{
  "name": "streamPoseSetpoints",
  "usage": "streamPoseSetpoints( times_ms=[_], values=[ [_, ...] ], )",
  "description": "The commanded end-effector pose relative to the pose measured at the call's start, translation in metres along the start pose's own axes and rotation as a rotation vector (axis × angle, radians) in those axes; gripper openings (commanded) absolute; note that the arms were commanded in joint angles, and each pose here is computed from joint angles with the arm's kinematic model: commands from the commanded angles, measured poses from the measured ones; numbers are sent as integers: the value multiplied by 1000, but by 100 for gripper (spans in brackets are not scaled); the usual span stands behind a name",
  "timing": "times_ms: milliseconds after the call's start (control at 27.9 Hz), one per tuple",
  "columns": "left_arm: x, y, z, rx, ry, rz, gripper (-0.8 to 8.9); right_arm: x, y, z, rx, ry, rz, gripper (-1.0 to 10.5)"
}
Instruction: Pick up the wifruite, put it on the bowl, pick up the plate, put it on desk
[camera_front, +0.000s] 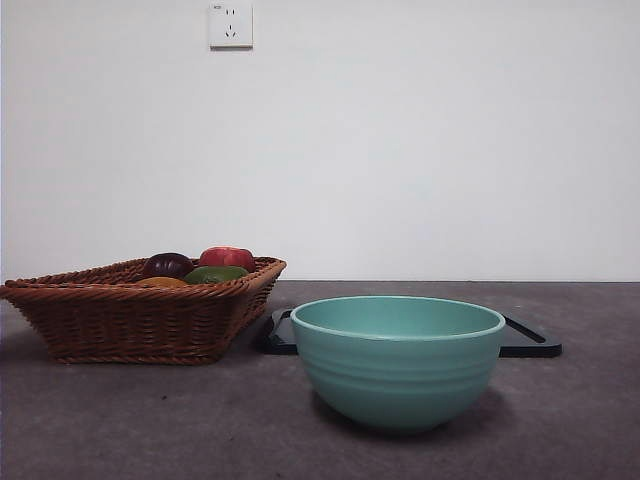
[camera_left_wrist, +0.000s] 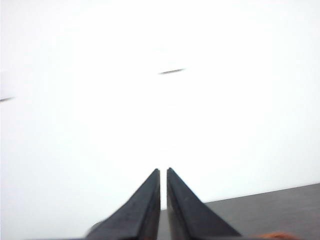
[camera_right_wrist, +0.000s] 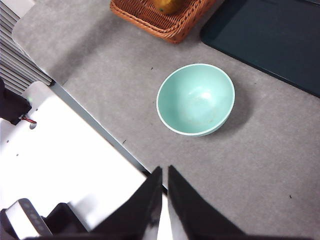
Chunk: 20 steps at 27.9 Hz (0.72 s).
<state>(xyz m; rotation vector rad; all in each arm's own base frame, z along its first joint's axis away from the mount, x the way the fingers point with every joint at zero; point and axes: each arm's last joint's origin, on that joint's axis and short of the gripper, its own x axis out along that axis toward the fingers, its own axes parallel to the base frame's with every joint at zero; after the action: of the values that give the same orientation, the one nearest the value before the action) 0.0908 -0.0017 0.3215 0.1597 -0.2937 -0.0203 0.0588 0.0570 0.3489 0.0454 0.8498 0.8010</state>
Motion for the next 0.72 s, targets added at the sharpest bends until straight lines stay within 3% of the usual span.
streamPoseSetpoints(
  times_ms=[36, 323, 717],
  values=[
    [-6, -2, -28, 16, 55, 57, 19, -2, 2, 3, -19, -11, 8, 10],
    [-26, -13, -101, -13, 166, 62, 19, -2, 2, 3, -19, -11, 8, 10],
    [-39, -20, -145, -17, 323, 39, 19, -2, 2, 3, -19, -11, 8, 10]
  ],
)
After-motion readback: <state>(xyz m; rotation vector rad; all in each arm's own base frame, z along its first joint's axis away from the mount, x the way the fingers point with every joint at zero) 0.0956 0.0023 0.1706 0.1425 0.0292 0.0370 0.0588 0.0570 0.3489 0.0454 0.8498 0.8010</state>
